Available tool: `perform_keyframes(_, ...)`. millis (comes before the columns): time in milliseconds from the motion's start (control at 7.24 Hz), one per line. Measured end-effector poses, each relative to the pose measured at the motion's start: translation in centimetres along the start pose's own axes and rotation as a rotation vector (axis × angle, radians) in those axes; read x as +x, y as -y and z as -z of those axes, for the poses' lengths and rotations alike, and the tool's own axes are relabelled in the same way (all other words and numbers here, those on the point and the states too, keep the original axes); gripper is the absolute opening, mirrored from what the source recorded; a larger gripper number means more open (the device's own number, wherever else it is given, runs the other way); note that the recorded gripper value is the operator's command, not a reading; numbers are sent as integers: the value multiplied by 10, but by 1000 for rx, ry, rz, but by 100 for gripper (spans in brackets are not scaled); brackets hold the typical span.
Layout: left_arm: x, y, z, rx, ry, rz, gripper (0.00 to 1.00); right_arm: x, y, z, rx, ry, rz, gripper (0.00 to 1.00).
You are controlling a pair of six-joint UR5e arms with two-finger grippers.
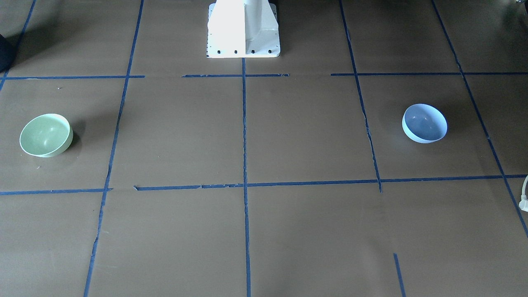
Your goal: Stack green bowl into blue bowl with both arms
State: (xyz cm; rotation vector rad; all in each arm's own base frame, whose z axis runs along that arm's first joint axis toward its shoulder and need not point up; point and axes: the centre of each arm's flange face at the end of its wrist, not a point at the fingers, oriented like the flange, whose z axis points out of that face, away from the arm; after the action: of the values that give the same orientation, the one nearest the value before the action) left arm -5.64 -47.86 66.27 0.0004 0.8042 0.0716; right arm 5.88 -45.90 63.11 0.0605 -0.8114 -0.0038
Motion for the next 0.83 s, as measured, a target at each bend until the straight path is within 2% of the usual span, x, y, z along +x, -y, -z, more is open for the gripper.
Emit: perform_keyframes(829, -2, -1, -3, 0, -7, 0, 100, -4, 3, 2, 8, 3, 8, 100)
